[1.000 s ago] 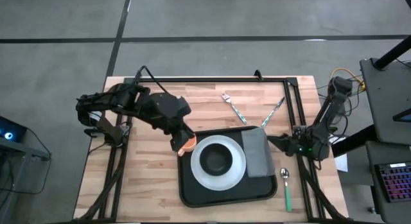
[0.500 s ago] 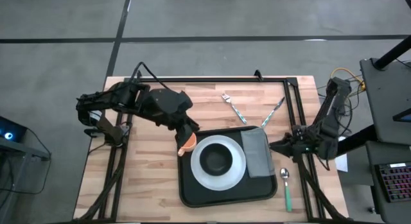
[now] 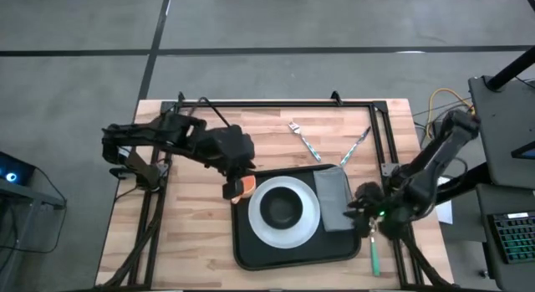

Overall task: Set up tray
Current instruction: Put the gray napkin to the right of the white plate on the black tray

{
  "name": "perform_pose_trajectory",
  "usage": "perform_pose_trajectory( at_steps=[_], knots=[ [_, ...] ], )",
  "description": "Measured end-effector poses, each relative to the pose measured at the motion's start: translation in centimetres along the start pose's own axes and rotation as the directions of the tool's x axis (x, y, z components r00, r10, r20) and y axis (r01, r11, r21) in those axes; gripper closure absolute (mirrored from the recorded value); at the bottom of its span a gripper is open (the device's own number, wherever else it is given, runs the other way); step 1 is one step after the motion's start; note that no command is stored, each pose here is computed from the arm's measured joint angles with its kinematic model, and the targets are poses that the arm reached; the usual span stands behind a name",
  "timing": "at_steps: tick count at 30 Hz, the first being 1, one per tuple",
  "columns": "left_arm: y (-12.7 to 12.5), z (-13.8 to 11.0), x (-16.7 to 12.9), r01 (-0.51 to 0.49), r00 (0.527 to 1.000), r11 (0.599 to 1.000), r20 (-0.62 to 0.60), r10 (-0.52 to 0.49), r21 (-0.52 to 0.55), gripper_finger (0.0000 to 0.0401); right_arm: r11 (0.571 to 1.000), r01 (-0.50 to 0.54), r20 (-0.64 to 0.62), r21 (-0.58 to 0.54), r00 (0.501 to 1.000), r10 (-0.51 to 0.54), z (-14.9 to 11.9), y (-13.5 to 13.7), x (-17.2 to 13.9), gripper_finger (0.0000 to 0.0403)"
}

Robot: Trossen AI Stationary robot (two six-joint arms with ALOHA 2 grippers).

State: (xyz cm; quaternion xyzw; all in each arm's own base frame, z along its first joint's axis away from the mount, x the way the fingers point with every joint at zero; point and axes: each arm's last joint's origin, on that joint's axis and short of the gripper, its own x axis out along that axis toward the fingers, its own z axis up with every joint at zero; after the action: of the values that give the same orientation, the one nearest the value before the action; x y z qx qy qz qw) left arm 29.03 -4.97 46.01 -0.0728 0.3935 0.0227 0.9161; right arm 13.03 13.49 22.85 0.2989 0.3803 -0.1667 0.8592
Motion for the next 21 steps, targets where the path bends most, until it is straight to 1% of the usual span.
perform_pose_trajectory(
  at_steps=[3,6,11,13,16,19,21],
  knots=[
    [0.2,-0.7,1.9,-0.012,1.000,0.999,-0.028,0.013,0.035,0.0342,1.000,0.020,-0.018,0.016,1.000,-0.020,-0.4,0.6,2.3,0.0246],
    [0.4,-1.6,3.8,-0.019,0.999,0.999,-0.047,0.021,0.035,0.0342,0.999,0.045,-0.050,0.015,0.998,-0.044,-0.6,0.9,4.2,0.0246],
    [0.7,-3.4,5.8,-0.024,0.997,1.000,-0.068,0.023,-0.015,0.0342,0.997,0.081,-0.069,-0.019,0.994,-0.082,-1.0,1.2,6.0,0.0246],
    [0.8,-3.9,6.0,-0.027,0.997,0.998,-0.073,0.023,-0.053,0.0342,0.993,0.109,-0.078,-0.033,0.991,-0.112,-1.4,1.0,6.6,0.0246],
    [0.8,-4.7,5.4,-0.017,0.999,0.996,-0.052,0.012,-0.086,0.0342,0.988,0.142,-0.124,-0.053,0.981,-0.148,-2.1,0.7,7.3,0.0248],
    [0.9,-5.2,4.4,0.008,1.000,0.996,-0.001,-0.008,-0.094,0.0342,0.982,0.175,-0.162,-0.067,0.970,-0.184,-2.7,0.2,8.0,0.0251],
    [1.0,-5.4,3.6,0.029,0.999,0.993,0.042,-0.024,-0.112,0.0342,0.985,0.165,-0.172,-0.055,0.970,-0.173,-2.9,0.3,8.4,0.0252]
  ],
)
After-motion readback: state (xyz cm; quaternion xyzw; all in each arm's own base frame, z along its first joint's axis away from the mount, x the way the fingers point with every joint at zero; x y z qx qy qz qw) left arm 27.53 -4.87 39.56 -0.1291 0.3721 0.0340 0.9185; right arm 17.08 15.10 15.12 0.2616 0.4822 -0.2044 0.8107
